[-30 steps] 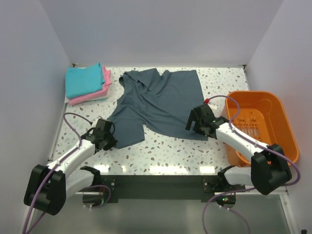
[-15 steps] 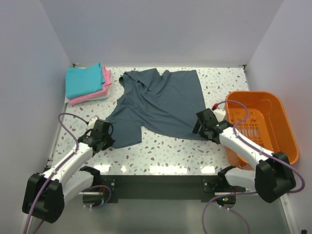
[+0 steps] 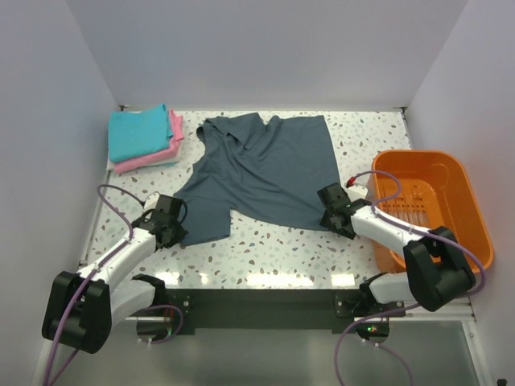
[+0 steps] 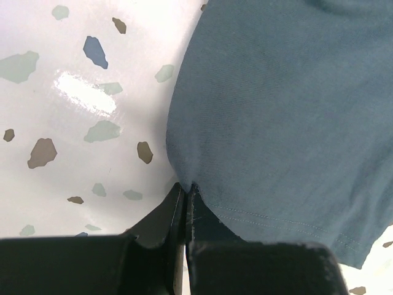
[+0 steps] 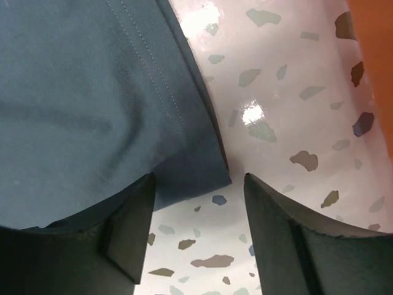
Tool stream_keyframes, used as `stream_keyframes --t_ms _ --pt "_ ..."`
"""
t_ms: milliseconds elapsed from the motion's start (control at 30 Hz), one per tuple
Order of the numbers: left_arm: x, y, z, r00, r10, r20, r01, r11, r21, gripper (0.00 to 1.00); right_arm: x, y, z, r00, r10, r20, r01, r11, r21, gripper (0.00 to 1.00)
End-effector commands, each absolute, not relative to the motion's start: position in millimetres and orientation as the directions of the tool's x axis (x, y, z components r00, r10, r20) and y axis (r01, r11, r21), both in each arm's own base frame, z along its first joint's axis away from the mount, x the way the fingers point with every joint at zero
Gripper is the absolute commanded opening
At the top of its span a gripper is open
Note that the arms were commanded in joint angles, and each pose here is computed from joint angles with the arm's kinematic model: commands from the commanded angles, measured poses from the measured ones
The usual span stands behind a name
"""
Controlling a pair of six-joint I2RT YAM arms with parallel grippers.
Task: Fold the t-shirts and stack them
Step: Flatten the tshirt out
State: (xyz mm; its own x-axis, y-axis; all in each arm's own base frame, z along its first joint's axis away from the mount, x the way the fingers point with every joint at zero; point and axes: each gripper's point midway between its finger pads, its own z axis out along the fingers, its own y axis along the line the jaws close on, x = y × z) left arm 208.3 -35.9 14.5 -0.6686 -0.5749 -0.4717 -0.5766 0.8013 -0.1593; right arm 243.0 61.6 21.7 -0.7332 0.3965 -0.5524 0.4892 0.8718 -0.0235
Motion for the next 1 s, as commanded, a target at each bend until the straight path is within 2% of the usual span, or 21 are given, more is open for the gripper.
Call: stream_keyframes --t_ms 0,133,167,267,333,367,433,500,633,700,767,933,967 --pt "212 -28 20 -0.638 -0.583 -0.503 -0.598 0.787 -0.153 0.0 255 61 18 -0.687 0.424 -0.591 0.525 0.851 0.0 0.62" --pt "213 -28 24 -0.631 -0.586 -0.509 -0.596 0.786 -0.165 0.0 254 65 7 -0.701 0.428 -0.57 0.518 0.855 0.005 0.54" --pt "213 -28 25 -0.628 -0.586 -0.512 -0.596 0.785 -0.168 0.0 251 67 3 -0.711 0.432 -0.555 0.514 0.858 0.009 0.46" --pt "214 -29 29 -0.628 -0.585 -0.513 -0.588 0.788 -0.179 0.0 251 69 -1 -0.707 0.44 -0.554 0.51 0.86 0.033 0.38" --pt "217 -30 34 -0.622 -0.586 -0.519 -0.584 0.789 -0.191 0.0 252 68 -2 -0.701 0.439 -0.562 0.51 0.859 0.035 0.23" --pt "218 -31 36 -0.623 -0.583 -0.521 -0.578 0.792 -0.196 0.0 252 68 -2 -0.701 0.437 -0.564 0.511 0.859 0.031 0.09" --pt "224 -38 47 -0.625 -0.576 -0.526 -0.545 0.805 -0.235 0.0 255 69 4 -0.696 0.431 -0.574 0.5 0.865 0.042 0.0" --pt "237 -45 67 -0.62 -0.559 -0.551 -0.495 0.823 -0.279 0.0 263 68 18 -0.679 0.419 -0.603 0.491 0.869 0.05 0.0" --pt "262 -48 128 -0.533 -0.559 -0.635 -0.439 0.824 -0.358 0.0 283 61 95 -0.576 0.379 -0.724 0.459 0.883 0.097 0.0" --pt "278 -50 178 -0.458 -0.562 -0.689 -0.385 0.824 -0.416 0.0 286 58 130 -0.528 0.367 -0.766 0.439 0.89 0.124 0.0" --pt "288 -50 239 -0.355 -0.58 -0.734 -0.323 0.812 -0.486 0.0 292 54 191 -0.417 0.369 -0.831 0.401 0.895 0.196 0.0" --pt "284 -48 374 -0.127 -0.588 -0.799 -0.135 0.808 -0.574 0.0 278 38 325 -0.187 0.375 -0.908 0.304 0.901 0.309 0.0" --pt "276 -46 417 -0.051 -0.599 -0.799 -0.074 0.801 -0.595 0.0 270 35 347 -0.142 0.391 -0.909 0.278 0.897 0.343 0.0"
